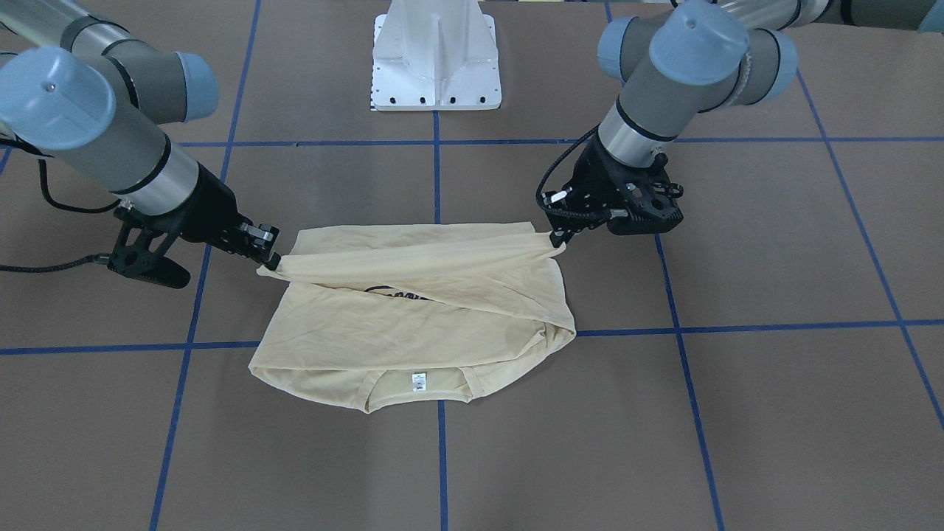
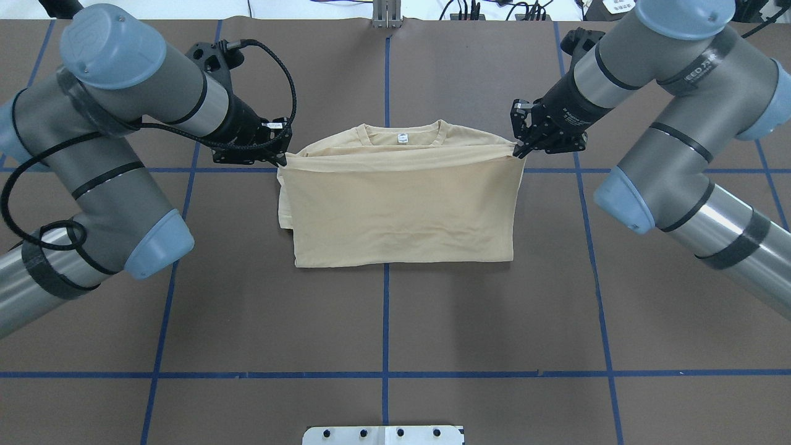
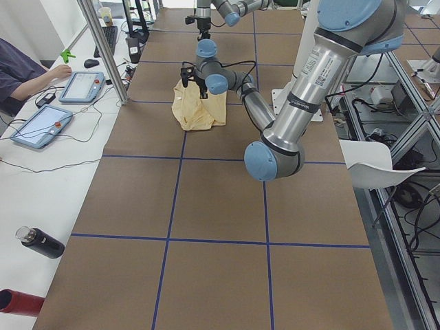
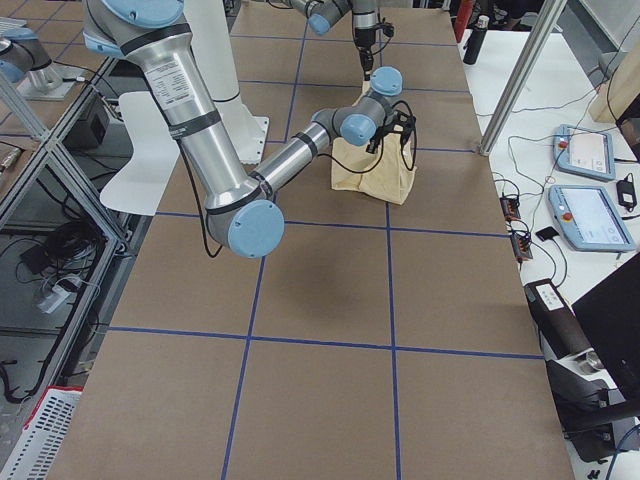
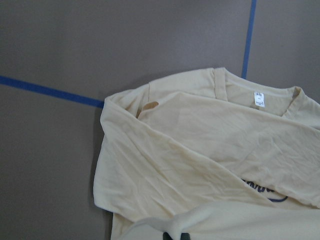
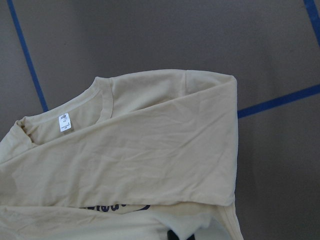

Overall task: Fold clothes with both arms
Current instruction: 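Lift the hem with both grippers and fold it toward the collar, then lay the hem down at the collar and open both grippers, then raise the left gripper away while the right gripper moves to the folded shirt's side edge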

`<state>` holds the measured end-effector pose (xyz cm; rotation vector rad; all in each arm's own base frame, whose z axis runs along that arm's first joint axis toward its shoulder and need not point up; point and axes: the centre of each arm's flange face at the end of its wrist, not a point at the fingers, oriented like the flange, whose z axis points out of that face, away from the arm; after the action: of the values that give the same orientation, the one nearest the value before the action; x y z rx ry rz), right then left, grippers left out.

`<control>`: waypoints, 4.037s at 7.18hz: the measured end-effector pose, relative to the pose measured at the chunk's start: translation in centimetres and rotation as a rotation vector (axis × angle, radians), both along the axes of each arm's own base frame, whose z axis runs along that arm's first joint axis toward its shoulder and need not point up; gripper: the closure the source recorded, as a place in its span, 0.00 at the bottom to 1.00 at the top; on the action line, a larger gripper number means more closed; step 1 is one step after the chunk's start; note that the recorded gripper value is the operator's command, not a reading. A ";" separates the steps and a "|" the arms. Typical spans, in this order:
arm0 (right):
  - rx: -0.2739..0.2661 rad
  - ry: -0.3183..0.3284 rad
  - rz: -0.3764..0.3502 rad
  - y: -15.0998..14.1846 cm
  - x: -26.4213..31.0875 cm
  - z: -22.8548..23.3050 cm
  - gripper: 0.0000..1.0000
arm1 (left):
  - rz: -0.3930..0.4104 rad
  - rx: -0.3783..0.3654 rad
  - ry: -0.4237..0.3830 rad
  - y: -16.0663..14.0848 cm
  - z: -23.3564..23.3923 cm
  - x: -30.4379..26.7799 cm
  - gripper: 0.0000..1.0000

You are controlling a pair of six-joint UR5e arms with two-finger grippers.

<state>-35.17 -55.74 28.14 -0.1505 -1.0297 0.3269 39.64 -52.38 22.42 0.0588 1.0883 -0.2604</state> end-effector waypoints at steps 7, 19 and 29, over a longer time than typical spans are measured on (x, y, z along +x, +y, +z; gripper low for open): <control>-0.047 0.106 0.023 -7.9 -6.0 2.8 1.00 | -0.046 0.014 0.002 -8.7 4.8 6.0 1.00; -0.001 0.084 0.024 -9.1 -7.5 5.2 0.00 | -0.081 0.040 -0.015 -10.8 6.8 7.9 0.01; 0.051 0.037 -0.082 9.5 -8.3 8.7 0.02 | -0.107 0.049 -0.003 -7.5 -1.1 2.1 0.01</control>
<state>-43.47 -46.26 36.81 -0.1396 -0.9918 0.2282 41.76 -59.87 21.28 0.1612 1.0904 -0.3303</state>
